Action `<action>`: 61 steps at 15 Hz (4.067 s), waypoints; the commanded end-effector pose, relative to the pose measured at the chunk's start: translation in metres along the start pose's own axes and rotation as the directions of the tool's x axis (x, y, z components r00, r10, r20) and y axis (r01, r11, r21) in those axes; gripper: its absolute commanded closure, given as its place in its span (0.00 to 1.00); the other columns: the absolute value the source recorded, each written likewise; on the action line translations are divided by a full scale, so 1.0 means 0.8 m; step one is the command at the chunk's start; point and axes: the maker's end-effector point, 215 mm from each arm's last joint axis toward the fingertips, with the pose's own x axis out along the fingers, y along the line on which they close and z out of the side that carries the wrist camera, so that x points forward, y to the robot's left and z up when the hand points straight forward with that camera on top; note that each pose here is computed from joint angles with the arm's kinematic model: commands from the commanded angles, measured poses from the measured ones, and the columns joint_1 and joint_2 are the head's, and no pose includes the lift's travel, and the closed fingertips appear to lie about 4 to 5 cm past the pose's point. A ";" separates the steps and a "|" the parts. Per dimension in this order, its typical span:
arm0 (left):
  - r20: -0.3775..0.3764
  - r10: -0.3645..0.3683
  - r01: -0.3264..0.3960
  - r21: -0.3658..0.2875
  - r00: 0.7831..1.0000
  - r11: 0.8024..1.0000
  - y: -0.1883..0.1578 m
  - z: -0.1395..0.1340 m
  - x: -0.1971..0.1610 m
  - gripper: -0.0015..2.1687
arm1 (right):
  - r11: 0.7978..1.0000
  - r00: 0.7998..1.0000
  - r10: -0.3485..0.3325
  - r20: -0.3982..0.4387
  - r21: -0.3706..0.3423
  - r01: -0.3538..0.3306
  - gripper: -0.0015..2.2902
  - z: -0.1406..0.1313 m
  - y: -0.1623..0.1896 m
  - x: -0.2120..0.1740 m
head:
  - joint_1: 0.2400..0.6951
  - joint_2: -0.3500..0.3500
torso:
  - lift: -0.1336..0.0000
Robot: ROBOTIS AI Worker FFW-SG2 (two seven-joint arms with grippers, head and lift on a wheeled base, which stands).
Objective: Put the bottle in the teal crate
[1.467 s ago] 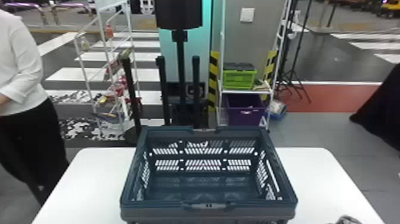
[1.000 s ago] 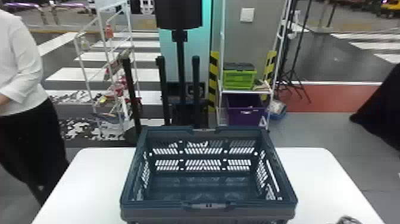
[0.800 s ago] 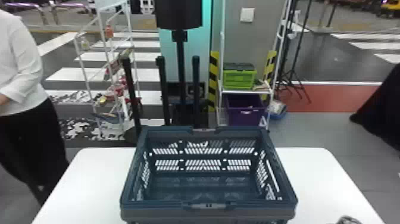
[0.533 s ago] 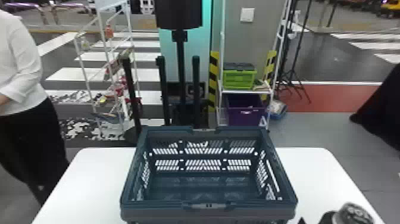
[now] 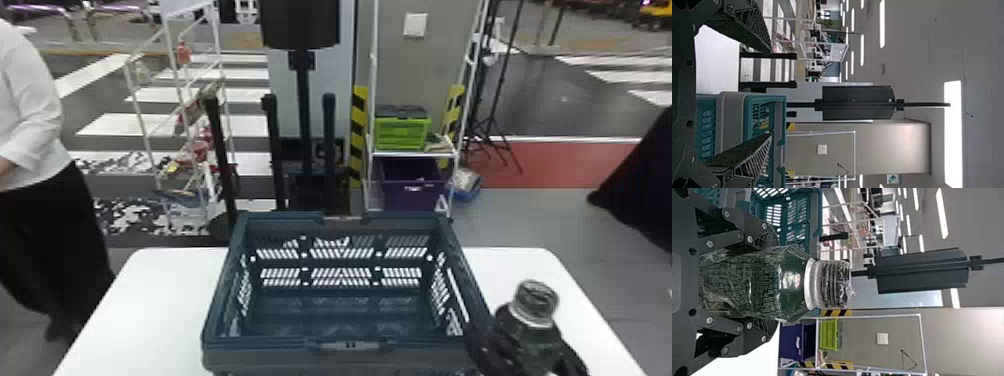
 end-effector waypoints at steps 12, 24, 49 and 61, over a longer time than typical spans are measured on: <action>0.035 0.070 -0.070 -0.019 0.997 0.997 0.055 -0.006 -0.004 0.07 | 0.981 0.921 0.114 -0.372 -0.102 -0.163 0.72 -0.010 0.096 0.175 | 0.57 0.50 | 1.00; 0.039 0.093 -0.092 -0.029 0.995 0.995 0.065 -0.011 -0.010 0.07 | 0.971 0.835 0.215 -0.506 0.019 -0.238 0.72 -0.101 0.139 0.311 | 0.57 0.50 | 1.00; 0.064 0.122 -0.121 -0.025 0.990 0.992 0.085 0.000 -0.014 0.07 | 0.970 0.807 0.230 -0.543 0.064 -0.233 0.03 -0.104 0.135 0.333 | 0.57 0.50 | 1.00; 0.097 0.108 -0.105 -0.037 0.989 0.994 0.068 0.018 -0.013 0.07 | 0.990 0.963 0.091 -0.252 -0.078 -0.114 0.02 -0.024 0.039 0.164 | 0.57 0.50 | 1.00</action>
